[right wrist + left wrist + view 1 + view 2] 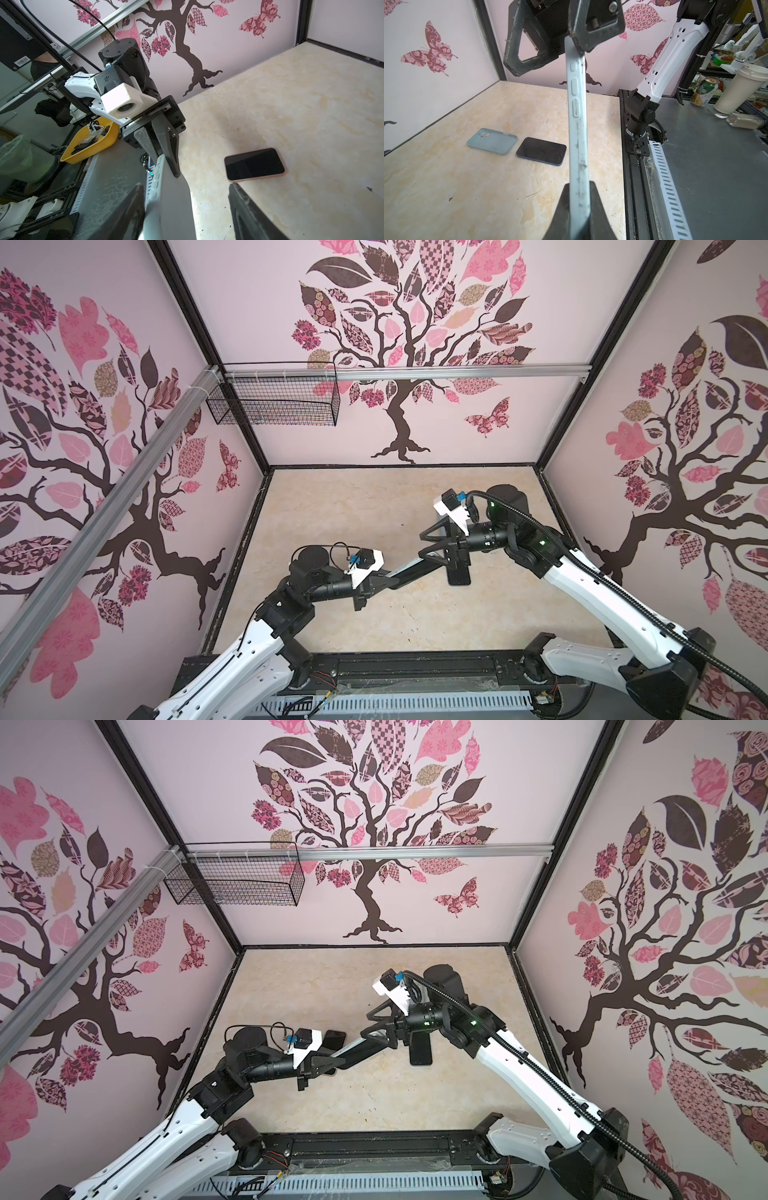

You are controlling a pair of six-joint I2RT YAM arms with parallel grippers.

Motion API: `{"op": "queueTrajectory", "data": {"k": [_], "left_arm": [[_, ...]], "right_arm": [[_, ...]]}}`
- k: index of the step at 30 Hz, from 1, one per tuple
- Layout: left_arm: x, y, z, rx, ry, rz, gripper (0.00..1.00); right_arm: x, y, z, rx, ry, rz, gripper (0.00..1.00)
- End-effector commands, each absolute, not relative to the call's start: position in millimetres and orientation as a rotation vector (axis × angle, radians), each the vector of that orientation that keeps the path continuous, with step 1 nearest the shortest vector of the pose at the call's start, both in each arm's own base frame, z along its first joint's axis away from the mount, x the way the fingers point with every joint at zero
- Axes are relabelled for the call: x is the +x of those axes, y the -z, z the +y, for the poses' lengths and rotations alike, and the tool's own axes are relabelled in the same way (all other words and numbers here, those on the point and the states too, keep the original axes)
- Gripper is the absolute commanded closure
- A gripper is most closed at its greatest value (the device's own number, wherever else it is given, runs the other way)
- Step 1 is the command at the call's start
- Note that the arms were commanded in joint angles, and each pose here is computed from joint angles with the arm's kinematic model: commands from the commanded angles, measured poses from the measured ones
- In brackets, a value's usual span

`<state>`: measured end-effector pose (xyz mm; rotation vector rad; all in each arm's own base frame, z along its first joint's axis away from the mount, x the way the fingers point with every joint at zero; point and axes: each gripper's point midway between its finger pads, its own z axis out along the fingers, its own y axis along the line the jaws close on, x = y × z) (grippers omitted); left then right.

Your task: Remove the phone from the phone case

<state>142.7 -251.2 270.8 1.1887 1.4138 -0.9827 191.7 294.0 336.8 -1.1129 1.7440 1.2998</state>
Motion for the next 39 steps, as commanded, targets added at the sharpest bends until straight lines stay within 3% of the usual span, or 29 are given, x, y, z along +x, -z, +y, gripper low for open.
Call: {"op": "queueTrajectory", "data": {"k": [1,11,39], "left_arm": [[111,-342,-253,1.263,0.985,1.027,1.00],[124,-338,-252,1.210,0.943,1.077,1.00],[120,-340,-252,1.223,0.956,1.052,1.00]], "right_arm": [[197,-336,290,-1.085,-1.292,1.787,0.32],[157,-401,267,-1.084,-1.240,1.355,0.30],[181,-365,264,-1.044,-1.117,1.526,0.32]]}}
